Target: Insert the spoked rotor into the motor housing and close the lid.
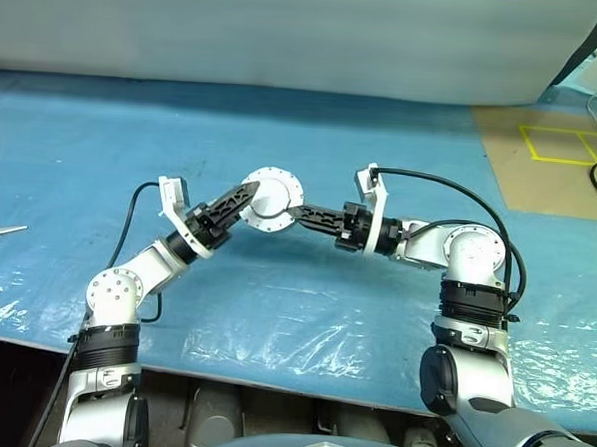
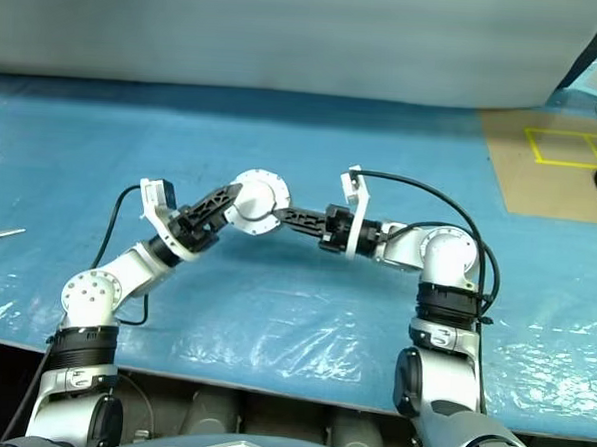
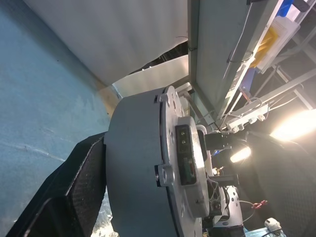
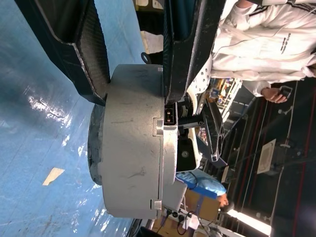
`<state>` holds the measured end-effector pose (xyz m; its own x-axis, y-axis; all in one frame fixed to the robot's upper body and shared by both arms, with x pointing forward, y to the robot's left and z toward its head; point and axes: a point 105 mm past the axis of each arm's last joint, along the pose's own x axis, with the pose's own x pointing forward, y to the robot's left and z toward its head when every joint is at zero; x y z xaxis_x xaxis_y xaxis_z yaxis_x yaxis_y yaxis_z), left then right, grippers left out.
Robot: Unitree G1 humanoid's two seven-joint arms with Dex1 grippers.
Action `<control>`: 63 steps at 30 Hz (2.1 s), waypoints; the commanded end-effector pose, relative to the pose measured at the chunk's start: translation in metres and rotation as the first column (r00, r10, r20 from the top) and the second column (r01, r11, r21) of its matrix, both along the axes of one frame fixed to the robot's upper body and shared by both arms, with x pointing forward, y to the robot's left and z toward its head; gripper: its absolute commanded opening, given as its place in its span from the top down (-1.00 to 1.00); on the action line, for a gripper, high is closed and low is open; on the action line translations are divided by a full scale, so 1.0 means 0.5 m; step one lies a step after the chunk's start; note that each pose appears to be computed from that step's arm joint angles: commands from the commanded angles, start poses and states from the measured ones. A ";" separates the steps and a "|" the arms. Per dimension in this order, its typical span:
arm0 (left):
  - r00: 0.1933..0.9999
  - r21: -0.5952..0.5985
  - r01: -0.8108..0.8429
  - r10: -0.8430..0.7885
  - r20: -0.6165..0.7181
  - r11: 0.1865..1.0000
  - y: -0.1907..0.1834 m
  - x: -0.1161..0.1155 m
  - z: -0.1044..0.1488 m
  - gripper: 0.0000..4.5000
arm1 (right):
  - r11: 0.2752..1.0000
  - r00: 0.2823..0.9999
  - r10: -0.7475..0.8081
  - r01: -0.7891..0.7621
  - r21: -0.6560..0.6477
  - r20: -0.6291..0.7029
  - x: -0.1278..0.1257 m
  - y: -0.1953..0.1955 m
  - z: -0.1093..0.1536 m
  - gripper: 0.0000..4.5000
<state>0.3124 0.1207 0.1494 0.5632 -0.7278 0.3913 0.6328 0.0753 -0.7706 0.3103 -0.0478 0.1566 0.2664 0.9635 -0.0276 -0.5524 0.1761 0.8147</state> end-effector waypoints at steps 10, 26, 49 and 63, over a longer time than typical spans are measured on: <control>0.998 0.022 -0.060 0.060 -0.034 0.998 0.061 -0.002 -0.010 -0.99 | 0.992 0.992 0.062 -0.073 0.099 0.110 -0.011 0.024 0.059 0.49; 0.998 -0.022 0.061 -0.061 -0.016 0.998 -0.026 0.001 0.003 -0.99 | 0.995 0.993 0.053 -0.062 0.080 0.108 -0.009 0.026 0.052 0.49; 1.000 0.002 0.016 -0.016 0.020 1.000 -0.052 0.016 0.027 -0.15 | 0.999 0.988 0.030 -0.036 0.036 0.150 -0.007 0.029 0.042 0.49; 0.997 -0.043 -0.077 0.078 0.028 0.996 -0.010 0.047 0.046 -0.11 | 0.997 0.996 0.035 -0.041 0.070 0.082 0.000 0.030 0.037 -0.38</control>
